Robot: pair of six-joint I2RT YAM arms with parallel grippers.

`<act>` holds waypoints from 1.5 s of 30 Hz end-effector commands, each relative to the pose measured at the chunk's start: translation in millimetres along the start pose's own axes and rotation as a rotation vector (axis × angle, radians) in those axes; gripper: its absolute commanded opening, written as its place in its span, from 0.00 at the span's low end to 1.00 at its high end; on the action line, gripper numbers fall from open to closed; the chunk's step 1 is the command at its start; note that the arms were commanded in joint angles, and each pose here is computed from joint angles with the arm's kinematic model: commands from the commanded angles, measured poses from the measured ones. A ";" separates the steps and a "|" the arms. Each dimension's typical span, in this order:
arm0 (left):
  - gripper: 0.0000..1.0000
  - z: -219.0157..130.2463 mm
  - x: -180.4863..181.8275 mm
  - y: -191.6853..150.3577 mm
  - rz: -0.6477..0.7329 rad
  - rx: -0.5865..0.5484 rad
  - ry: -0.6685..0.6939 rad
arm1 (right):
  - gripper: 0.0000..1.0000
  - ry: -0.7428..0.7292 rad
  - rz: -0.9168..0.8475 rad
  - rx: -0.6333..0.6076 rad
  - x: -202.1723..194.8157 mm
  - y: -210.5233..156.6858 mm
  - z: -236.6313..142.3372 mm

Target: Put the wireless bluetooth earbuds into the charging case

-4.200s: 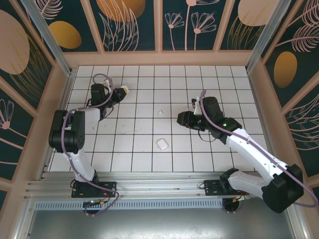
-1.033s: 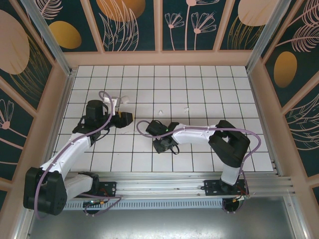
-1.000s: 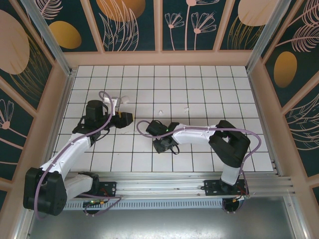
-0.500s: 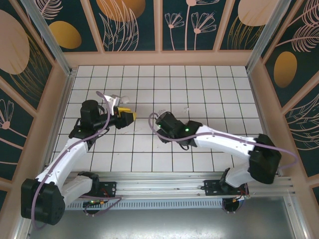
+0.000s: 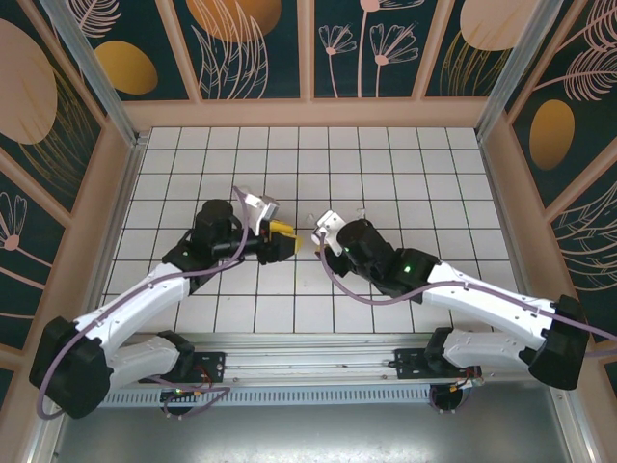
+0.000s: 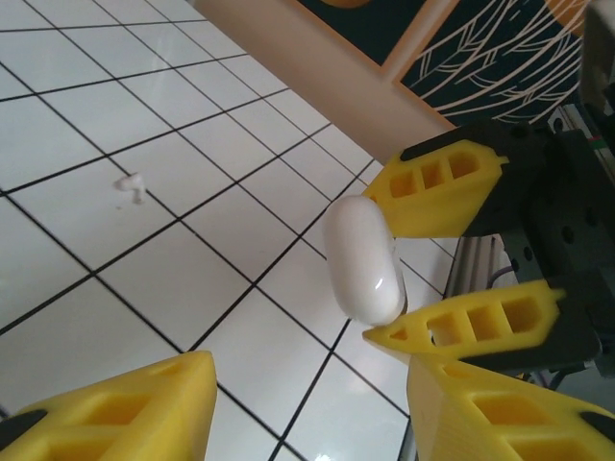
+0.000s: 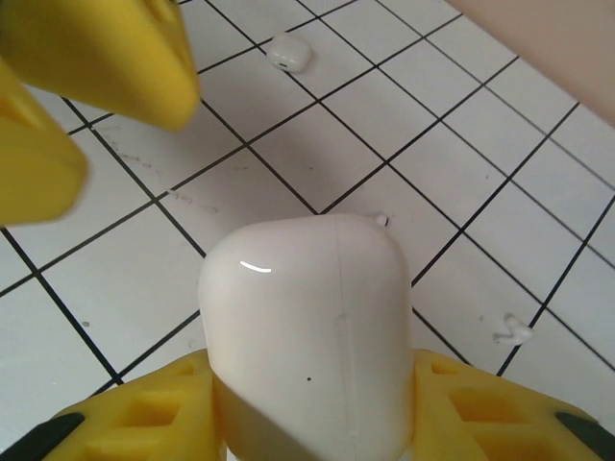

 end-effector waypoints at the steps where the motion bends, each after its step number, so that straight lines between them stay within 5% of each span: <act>1: 0.53 9.7 -8.8 18.7 0.005 -0.030 -0.075 | 0.41 -0.027 -0.070 -0.043 -2.9 6.4 -4.6; 19: 0.44 42.2 -15.8 20.9 -0.056 -0.004 -0.208 | 0.41 -0.001 -0.108 -0.043 2.9 8.0 -3.7; 25: 0.32 48.8 -13.2 21.1 -0.062 0.011 -0.223 | 0.41 0.000 -0.115 -0.045 3.1 9.8 -4.2; 30: 0.11 48.8 -11.0 18.2 -0.044 0.026 -0.205 | 0.47 -0.003 -0.098 -0.055 2.4 11.7 -5.4; 39: 0.01 37.0 -0.8 27.1 0.047 -0.016 -0.042 | 0.63 0.241 0.209 -0.184 -7.1 61.2 -50.0; 45: 0.00 14.4 1.6 42.4 0.129 -0.149 0.090 | 0.71 0.374 0.465 -0.274 -41.1 80.2 -79.1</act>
Point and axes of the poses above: each hand's point on the last joint's axis, 136 mm out from that joint toward the fingers, its own z axis out along the fingers, its own x axis along the line the jaws close on, y = z × x, the point moved 5 cm from there along -z, back along the fingers, and after that the axes turned 14 degrees about z, right-handed, at the moved point
